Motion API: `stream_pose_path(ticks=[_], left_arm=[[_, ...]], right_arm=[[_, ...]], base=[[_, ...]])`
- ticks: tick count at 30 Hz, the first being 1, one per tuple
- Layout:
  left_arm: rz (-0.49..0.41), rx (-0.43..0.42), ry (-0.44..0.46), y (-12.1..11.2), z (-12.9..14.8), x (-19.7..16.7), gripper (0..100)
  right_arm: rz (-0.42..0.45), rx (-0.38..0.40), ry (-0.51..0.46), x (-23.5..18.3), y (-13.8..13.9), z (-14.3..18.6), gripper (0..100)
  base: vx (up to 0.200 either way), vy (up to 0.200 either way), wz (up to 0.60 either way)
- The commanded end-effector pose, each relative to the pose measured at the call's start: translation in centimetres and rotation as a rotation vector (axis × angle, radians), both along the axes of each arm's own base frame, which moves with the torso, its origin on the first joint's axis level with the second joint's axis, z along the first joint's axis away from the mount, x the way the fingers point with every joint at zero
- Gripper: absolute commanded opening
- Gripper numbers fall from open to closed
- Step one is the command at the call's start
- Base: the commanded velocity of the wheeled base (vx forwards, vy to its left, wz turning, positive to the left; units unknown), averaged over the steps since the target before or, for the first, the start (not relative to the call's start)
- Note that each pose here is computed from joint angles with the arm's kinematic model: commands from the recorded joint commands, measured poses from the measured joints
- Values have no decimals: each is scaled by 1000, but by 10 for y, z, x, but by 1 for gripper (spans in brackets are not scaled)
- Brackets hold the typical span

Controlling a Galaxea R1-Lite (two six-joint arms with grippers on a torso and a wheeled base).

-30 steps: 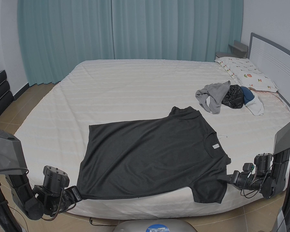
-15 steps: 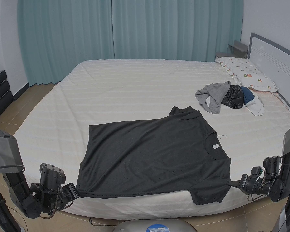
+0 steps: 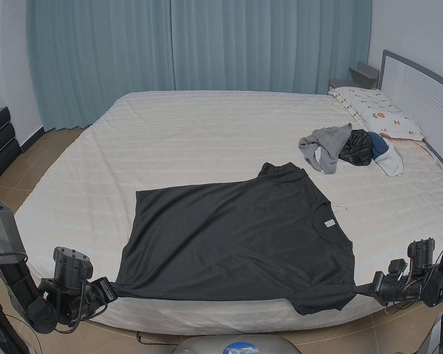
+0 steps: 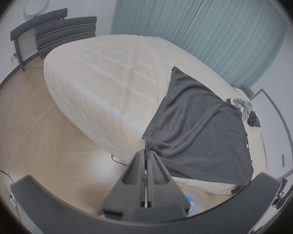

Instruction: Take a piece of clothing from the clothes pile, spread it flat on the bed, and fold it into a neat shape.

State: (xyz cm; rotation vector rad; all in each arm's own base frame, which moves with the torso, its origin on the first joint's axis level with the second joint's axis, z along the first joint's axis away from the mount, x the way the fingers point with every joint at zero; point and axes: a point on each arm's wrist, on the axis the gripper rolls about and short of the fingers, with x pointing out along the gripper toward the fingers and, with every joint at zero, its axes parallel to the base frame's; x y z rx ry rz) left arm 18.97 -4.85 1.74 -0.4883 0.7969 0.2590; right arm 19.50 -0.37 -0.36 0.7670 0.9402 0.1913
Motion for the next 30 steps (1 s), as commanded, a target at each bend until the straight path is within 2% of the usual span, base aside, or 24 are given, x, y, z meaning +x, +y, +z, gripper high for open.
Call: stream_pose_path(ticks=[1, 2, 5, 8, 12, 18, 24, 27, 30], left_arm=[[-31, 35, 29, 2, -3, -6, 0], [-31, 35, 29, 2, -3, -6, 0], [-29, 39, 27, 3, -2, -7, 0], [-38, 44, 43, 2, -5, -9, 0], [-46, 47, 50, 2, -5, -11, 0], [-108, 109, 95, 5, -8, -22, 0], [-113, 119, 119, 6, -9, -24, 0], [-155, 147, 166, 5, -11, -29, 0], [-175, 144, 170, 1, -11, -31, 0]], right_arm=[[23, -23, -31, -14, 2, 19, 0], [23, -23, -31, -14, 2, 19, 0], [100, -81, 3, -24, 3, 18, 0], [120, -97, 11, -27, 3, 18, 0], [111, -105, 7, -29, 2, 21, 0], [121, -144, 32, -35, 3, 22, 0], [128, -168, 44, -37, 3, 22, 0], [140, -211, 63, -40, 2, 20, 0], [150, -231, 66, -41, 2, 20, 0]], base=[[0, 0, 0], [0, 0, 0], [0, 0, 0], [0, 0, 0], [0, 0, 0], [0, 0, 0], [0, 0, 0], [0, 0, 0], [0, 0, 0]])
